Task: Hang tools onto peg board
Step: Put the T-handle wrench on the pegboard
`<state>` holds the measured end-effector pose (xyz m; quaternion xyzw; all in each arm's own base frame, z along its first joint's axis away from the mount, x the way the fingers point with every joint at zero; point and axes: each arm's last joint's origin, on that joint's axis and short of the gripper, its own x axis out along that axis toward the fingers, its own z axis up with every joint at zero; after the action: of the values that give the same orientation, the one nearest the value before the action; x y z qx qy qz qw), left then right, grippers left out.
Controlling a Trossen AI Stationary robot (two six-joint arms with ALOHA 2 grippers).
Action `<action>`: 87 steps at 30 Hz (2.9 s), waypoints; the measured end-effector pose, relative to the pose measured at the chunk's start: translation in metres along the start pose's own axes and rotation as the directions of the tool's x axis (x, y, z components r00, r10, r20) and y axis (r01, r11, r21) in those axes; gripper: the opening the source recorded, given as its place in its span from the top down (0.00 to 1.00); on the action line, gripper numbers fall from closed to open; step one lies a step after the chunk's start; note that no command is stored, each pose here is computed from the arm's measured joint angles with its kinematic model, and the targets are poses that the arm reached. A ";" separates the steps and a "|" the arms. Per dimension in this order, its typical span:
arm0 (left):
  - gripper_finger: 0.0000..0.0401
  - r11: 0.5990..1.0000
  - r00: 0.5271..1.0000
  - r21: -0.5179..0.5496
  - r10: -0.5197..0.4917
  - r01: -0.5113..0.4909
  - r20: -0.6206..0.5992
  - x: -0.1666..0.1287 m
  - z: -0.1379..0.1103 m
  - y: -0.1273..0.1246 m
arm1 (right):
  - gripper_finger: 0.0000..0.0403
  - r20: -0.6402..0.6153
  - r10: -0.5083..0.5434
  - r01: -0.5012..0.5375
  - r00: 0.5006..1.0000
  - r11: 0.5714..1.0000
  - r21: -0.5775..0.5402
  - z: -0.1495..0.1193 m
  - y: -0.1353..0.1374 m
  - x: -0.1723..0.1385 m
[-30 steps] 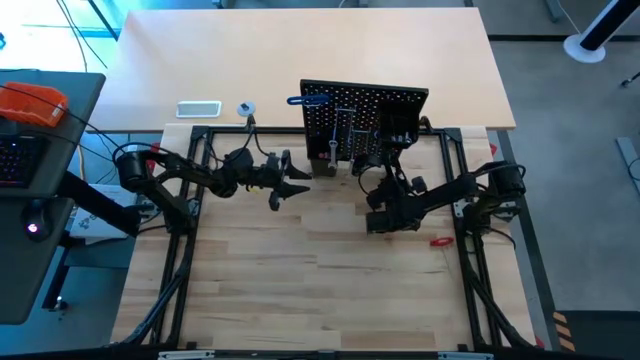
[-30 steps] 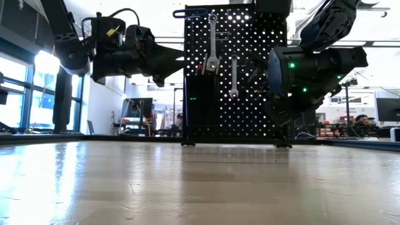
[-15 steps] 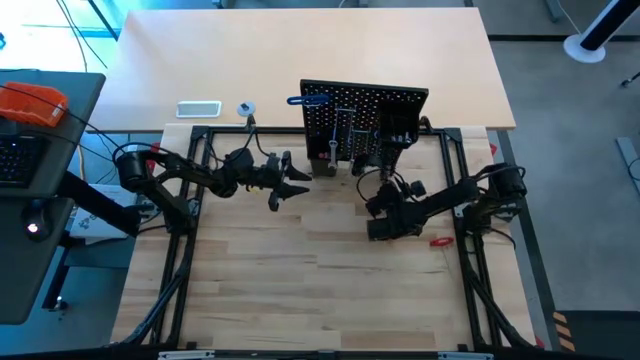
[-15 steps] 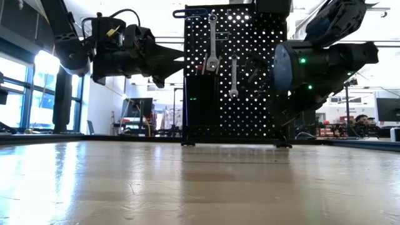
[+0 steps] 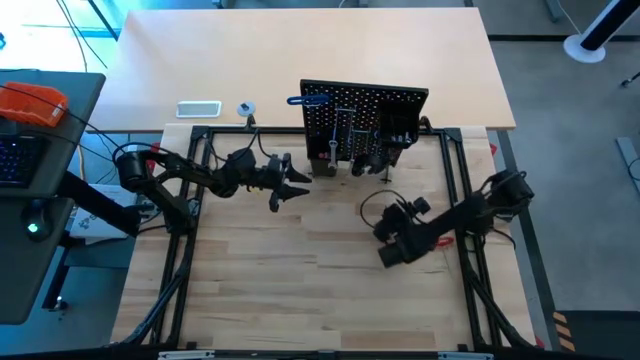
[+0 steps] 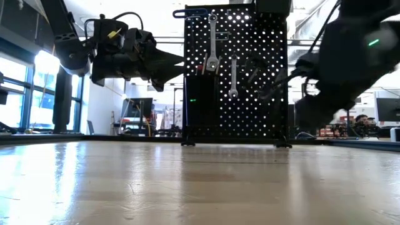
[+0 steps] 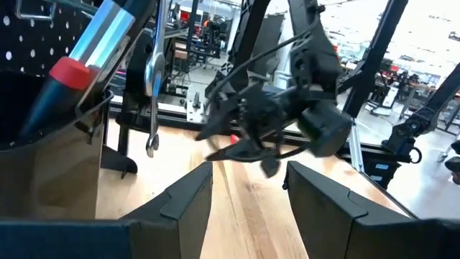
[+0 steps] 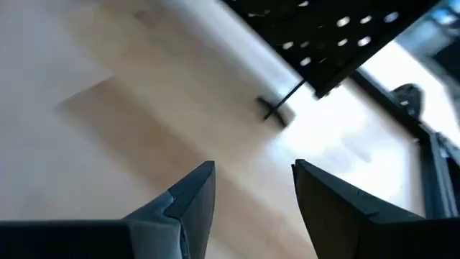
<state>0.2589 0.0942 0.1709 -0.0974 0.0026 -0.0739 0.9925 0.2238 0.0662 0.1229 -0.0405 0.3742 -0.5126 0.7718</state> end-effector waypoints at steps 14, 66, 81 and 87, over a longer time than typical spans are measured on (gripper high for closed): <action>0.57 0.998 0.996 0.003 -0.060 0.060 -0.062 0.010 -0.009 -0.018 | 0.54 -0.535 0.213 -0.304 0.818 0.949 -0.086 -0.017 -0.042 -0.065; 0.57 0.960 0.944 0.074 -0.251 0.271 -0.213 0.030 -0.035 -0.085 | 0.65 -0.630 0.451 -0.298 0.632 0.892 0.340 -0.007 -0.025 -0.028; 0.57 0.971 0.935 0.052 -0.210 0.234 -0.288 0.028 -0.043 -0.083 | 0.65 -0.365 0.687 -0.656 0.628 0.720 0.226 0.046 -0.001 -0.061; 0.57 0.970 0.929 0.052 -0.210 0.237 -0.304 0.028 -0.044 -0.084 | 0.65 -0.416 0.653 -0.688 0.633 0.721 0.084 0.027 0.012 -0.069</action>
<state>0.2731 0.0003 0.1439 -0.0415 0.1368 -0.2002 0.9693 0.2360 0.1197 0.1736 0.1798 0.5388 -0.1692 0.8054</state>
